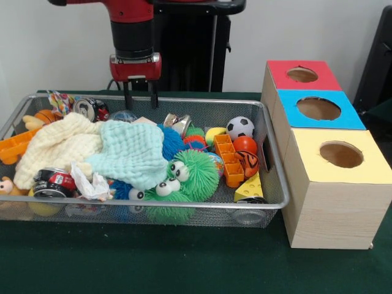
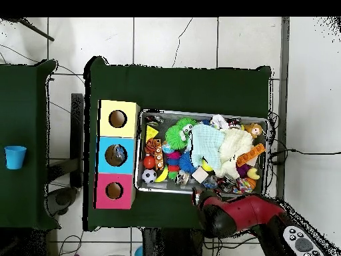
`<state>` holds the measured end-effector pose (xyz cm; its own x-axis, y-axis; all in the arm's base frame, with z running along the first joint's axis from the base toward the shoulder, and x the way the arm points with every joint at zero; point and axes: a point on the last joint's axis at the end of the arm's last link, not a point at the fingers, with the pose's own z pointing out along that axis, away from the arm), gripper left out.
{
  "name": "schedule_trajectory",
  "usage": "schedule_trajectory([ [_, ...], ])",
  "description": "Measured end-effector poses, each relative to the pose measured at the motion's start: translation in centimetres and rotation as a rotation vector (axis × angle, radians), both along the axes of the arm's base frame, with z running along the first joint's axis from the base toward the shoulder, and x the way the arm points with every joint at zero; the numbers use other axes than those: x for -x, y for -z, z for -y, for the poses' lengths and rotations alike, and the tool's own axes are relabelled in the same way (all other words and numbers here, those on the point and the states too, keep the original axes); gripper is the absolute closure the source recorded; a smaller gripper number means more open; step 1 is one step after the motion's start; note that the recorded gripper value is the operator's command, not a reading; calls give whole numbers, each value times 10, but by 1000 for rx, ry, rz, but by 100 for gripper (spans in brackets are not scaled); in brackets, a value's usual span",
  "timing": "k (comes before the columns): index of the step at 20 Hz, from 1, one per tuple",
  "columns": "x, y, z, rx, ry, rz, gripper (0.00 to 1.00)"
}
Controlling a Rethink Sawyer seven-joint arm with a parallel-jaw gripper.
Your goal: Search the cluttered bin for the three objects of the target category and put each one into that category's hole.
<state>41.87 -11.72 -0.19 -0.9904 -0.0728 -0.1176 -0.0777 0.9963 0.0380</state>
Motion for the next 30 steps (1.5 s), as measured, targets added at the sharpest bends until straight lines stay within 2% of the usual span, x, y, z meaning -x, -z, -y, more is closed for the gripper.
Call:
schedule_trajectory([
  [3,1,0,2,-1,6,0,0],
  [13,8,0,35,-13,89,11,0],
  [17,9,0,42,-17,107,15,0],
  [30,-1,3,28,-16,71,20,0],
])
